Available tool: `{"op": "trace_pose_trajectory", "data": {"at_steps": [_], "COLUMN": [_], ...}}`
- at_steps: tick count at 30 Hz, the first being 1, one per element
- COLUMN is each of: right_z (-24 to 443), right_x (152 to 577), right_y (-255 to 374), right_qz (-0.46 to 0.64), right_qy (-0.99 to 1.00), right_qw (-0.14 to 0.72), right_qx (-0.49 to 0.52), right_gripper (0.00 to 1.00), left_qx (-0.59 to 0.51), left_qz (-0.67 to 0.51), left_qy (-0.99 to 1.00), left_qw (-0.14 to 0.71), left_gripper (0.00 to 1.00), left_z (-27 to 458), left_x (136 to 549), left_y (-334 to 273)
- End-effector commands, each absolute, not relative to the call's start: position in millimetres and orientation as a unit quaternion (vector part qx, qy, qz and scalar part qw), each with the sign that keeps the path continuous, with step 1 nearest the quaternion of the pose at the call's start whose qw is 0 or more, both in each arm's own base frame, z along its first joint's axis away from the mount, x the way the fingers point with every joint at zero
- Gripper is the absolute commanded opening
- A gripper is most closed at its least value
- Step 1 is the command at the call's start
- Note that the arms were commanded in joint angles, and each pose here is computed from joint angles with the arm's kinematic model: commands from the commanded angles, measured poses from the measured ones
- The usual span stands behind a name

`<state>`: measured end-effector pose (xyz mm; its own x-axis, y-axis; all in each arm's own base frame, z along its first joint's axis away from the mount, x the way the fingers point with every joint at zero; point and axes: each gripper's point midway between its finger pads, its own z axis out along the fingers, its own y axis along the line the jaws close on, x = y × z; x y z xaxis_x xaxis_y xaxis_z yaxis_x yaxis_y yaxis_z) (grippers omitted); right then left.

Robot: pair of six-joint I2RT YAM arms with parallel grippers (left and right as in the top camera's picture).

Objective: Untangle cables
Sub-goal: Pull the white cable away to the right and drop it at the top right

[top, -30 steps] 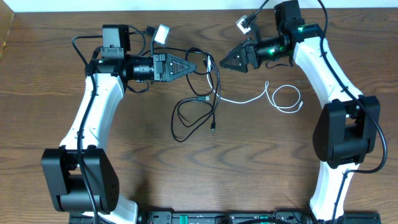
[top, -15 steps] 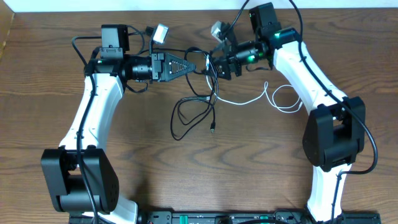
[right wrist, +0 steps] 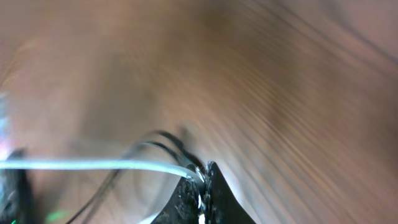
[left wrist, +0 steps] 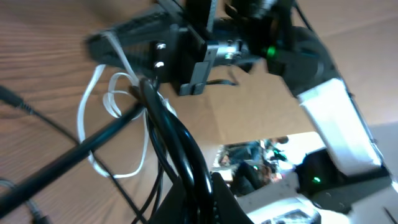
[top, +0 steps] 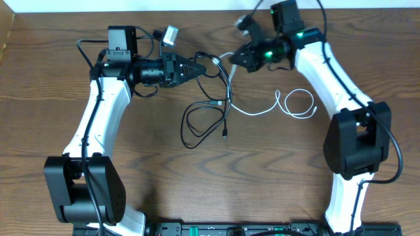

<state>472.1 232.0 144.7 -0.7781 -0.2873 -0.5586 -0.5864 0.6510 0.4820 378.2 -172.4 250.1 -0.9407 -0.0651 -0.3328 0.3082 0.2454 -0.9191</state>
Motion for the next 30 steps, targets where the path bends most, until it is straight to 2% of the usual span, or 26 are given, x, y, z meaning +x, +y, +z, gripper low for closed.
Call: {"op": "trace_pose_trajectory", "data": {"at_steps": [1,5,9,12,16,18,23,30], "right_z": [124,108,110,132,182,191,177,177], "right_x": [494,477,475,485,492,485,455,436], "right_y": [140,97,87,64,-2,-35,-112,-185], "right_qz": [0.174,0.121,0.115,0.111,0.103,0.096,0.07,0.033], "right_qy": [0.96,0.981,0.982,0.977,0.963,0.959,0.952,0.929], "right_qw": [0.206,0.154,0.151,0.18,0.231,0.234,0.198,0.21], "right_qx": [-0.078,-0.003,0.003,0.024,0.093,0.13,0.221,0.304], "right_gripper": [0.01,0.01,0.01,0.01,0.01,0.01,0.01,0.01], "left_qx": [0.052,0.04,0.022,-0.009,-0.063,-0.08,-0.117,-0.13], "left_qz": [-0.579,-0.556,-0.52,-0.463,-0.343,-0.302,-0.203,-0.162], "left_qy": [0.797,0.812,0.834,0.864,0.912,0.924,0.945,0.952], "left_qw": [0.161,0.172,0.185,0.195,0.216,0.222,0.229,0.226], "left_gripper": [0.07,0.07,0.08,0.08,0.08,0.08,0.07,0.08], "left_z": [243,235,223,204,172,164,146,140], "left_x": [386,392,400,409,423,426,427,424], "left_y": [-168,-164,-157,-143,-109,-96,-62,-49]}}
